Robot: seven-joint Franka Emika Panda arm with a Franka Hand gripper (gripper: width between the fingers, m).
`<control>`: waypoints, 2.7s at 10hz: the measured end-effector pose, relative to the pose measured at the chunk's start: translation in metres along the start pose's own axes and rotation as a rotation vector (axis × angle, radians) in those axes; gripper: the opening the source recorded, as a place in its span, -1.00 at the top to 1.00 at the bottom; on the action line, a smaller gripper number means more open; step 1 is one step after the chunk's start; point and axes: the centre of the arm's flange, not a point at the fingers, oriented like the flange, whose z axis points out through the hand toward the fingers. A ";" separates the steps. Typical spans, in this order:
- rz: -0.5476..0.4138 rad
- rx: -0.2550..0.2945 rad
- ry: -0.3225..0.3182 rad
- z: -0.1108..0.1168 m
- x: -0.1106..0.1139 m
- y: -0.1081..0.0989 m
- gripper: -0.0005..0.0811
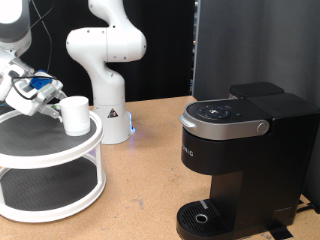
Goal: Make a cup of coffee with the keurig machine
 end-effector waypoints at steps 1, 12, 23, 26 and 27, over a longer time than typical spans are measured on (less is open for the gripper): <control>-0.004 -0.002 -0.011 0.002 -0.003 0.002 -0.98; -0.012 0.071 0.032 -0.012 -0.007 -0.002 -0.98; 0.024 0.064 0.042 -0.021 0.001 0.001 0.82; 0.074 0.118 0.049 -0.033 0.018 -0.007 0.82; 0.086 0.131 0.043 -0.038 0.026 -0.011 0.82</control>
